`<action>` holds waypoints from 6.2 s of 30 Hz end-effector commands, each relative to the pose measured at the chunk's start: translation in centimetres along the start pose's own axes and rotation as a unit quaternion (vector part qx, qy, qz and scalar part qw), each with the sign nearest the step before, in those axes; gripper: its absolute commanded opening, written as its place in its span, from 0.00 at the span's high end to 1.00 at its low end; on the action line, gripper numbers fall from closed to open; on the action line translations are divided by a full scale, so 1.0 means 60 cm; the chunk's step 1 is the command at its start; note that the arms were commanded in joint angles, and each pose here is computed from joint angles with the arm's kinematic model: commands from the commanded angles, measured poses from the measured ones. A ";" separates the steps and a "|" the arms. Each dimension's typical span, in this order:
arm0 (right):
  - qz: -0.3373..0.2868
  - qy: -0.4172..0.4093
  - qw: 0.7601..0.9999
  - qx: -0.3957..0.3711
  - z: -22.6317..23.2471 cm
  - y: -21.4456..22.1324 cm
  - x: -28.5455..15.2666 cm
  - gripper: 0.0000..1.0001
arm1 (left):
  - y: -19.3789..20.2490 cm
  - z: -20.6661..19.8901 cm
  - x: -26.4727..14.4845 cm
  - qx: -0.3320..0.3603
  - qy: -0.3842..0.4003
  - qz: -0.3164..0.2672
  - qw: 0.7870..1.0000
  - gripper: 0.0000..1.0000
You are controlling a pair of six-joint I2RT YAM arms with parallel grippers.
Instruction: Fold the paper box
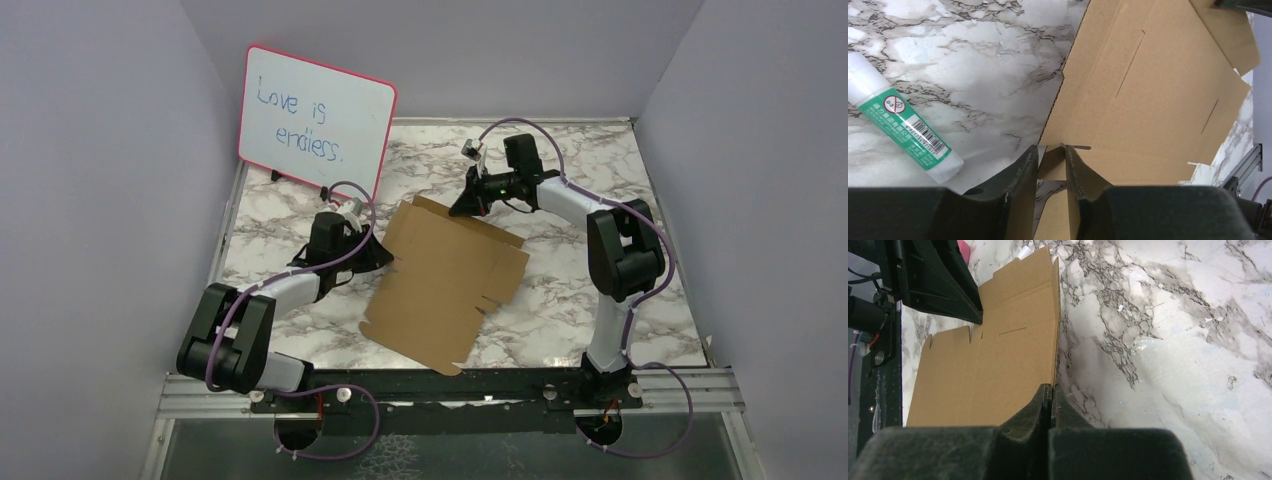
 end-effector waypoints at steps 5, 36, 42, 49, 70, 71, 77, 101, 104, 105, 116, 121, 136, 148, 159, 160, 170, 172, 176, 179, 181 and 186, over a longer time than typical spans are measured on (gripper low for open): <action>-0.009 -0.023 0.999 -0.026 0.018 -0.026 -0.001 0.99 | -0.009 -0.030 -0.010 0.009 0.058 -0.017 0.998 0.75; -0.006 0.107 0.994 -0.006 -0.055 -0.018 0.007 0.99 | -0.021 -0.080 -0.023 0.086 -0.040 -0.038 0.995 0.79; -0.002 0.127 0.992 -0.007 -0.064 -0.013 0.010 0.99 | -0.021 -0.086 -0.018 0.106 -0.055 -0.032 0.992 0.81; -0.007 0.119 0.993 -0.008 -0.060 -0.015 0.016 0.99 | -0.001 -0.092 -0.002 0.110 -0.052 -0.007 0.992 0.81; 0.008 0.031 0.998 -0.055 -0.002 -0.036 0.008 0.99 | -0.214 -0.095 -0.023 0.315 -0.045 0.002 0.948 0.41; 0.007 0.028 0.998 -0.056 0.000 -0.038 0.007 0.99 | -0.226 -0.095 -0.020 0.317 -0.036 -0.002 0.948 0.39; 0.003 0.009 0.998 -0.069 0.015 -0.045 0.003 0.99 | -0.254 -0.085 0.031 0.342 0.024 0.022 0.939 0.33; 0.012 -0.012 0.995 -0.095 0.017 -0.066 0.011 0.98 | -0.238 -0.123 0.129 0.394 0.235 0.063 0.886 0.48; 0.014 -0.008 0.996 -0.092 0.015 -0.063 0.012 0.98 | -0.239 -0.114 0.129 0.388 0.238 0.065 0.888 0.58; 0.014 -0.004 0.996 -0.092 0.013 -0.063 0.012 0.97 | -0.240 -0.111 0.128 0.386 0.237 0.066 0.889 0.62; -0.011 0.096 0.993 -0.072 0.010 -0.091 -0.023 0.87 | -0.247 -0.100 0.084 0.390 0.204 0.057 0.896 0.83; -0.040 0.155 0.986 -0.052 0.015 -0.101 -0.051 0.80 | -0.240 -0.098 0.070 0.388 0.191 0.058 0.899 0.89; -0.142 0.198 0.956 0.166 -0.024 -0.029 -0.217 0.51 | -0.230 -0.096 0.034 0.381 0.149 0.032 0.912 0.91; -0.198 0.122 0.950 0.210 0.017 0.044 -0.223 0.40 | -0.233 -0.082 0.035 0.381 0.117 0.024 0.917 0.91; -0.187 0.094 0.950 0.233 0.012 0.078 -0.204 0.41 | -0.235 -0.081 0.037 0.375 0.111 0.023 0.920 0.91; -0.186 0.101 0.948 0.237 0.008 0.084 -0.203 0.41 | -0.237 -0.081 0.037 0.376 0.110 0.021 0.920 0.91; -0.179 0.077 0.949 0.247 0.008 0.102 -0.191 0.60 | -0.235 -0.077 0.042 0.368 0.105 0.026 0.923 0.91; -0.181 0.077 0.950 0.243 0.008 0.097 -0.192 0.68 | -0.235 -0.077 0.043 0.365 0.105 0.026 0.925 0.91; -0.179 0.083 0.952 0.235 0.006 0.085 -0.191 0.84 | -0.237 -0.075 0.045 0.359 0.099 0.026 0.928 0.91; -0.174 0.111 0.951 0.229 -0.005 0.075 -0.191 0.91 | -0.240 -0.077 0.045 0.353 0.099 0.025 0.930 0.91; -0.170 0.136 0.950 0.225 -0.013 0.066 -0.193 0.93 | -0.241 -0.078 0.045 0.349 0.099 0.025 0.932 0.90; -0.154 0.210 0.942 0.211 -0.037 0.044 -0.200 0.97 | -0.245 -0.085 0.044 0.338 0.103 0.022 0.935 0.90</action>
Point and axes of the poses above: each gripper's point midway between its finger pads, its own x axis out along the fingers, its own z axis along the line the jaws close on, y = z × x, the point moved 3 cm from there along -x, back along the fingers, and after that the axes turned 10 degrees about x, right-handed, at the moved point
